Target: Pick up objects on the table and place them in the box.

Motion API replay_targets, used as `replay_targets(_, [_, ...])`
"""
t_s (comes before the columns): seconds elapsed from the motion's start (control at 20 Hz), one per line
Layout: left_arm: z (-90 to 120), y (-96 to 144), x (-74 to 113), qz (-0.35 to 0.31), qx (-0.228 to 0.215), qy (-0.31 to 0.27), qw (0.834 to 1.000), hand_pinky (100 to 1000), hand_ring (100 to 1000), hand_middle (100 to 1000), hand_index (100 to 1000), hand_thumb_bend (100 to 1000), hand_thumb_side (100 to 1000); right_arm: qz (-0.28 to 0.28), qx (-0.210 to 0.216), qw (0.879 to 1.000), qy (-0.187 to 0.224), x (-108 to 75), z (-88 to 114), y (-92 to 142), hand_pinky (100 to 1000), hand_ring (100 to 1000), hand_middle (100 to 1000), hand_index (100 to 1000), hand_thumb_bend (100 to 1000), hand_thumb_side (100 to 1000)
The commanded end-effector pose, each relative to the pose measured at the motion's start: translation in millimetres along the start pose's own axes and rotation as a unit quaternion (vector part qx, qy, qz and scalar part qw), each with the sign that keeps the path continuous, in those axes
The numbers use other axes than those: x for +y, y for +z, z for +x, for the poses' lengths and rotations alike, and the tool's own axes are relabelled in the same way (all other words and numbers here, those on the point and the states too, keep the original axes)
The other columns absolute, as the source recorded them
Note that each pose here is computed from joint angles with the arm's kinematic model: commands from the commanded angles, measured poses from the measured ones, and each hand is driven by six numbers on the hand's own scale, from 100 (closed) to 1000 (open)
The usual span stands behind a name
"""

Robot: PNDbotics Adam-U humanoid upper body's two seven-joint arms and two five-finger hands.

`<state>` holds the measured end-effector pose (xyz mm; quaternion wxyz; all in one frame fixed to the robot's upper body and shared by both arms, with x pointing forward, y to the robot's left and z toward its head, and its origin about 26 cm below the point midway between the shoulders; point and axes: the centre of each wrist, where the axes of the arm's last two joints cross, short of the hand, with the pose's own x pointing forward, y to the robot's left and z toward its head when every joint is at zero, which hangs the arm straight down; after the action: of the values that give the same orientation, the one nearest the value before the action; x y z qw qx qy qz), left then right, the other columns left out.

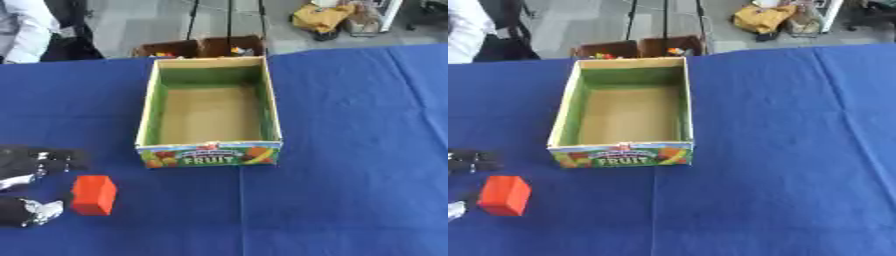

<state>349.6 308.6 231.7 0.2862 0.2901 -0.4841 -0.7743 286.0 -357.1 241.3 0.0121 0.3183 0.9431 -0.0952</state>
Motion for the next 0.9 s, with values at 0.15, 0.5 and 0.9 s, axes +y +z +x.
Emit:
replay_targets(0.15, [-0.7, 5.9, 7.2, -0.071, -0.047, -0.072, 0.994, 821, 953, 1000, 1000, 256, 1000, -0.001, -0.012, 1.000, 0.000, -3.9, 2.4, -6.4, 666, 729, 485, 689, 375, 1000])
replay_targets(0.5, [1.1, 2.9, 5.4, -0.078, -0.050, -0.079, 0.993, 828, 959, 1000, 1000, 141, 1000, -0.001, -0.011, 1.000, 0.001, -4.0, 2.4, -6.0, 667, 721, 478, 682, 391, 1000])
replay_targets(0.9, [1.8, -2.7, 2.9, -0.087, -0.047, -0.088, 0.991, 825, 955, 1000, 1000, 162, 1000, -0.001, -0.011, 1.000, 0.002, -4.5, 2.2, -5.8, 668, 715, 475, 678, 396, 1000])
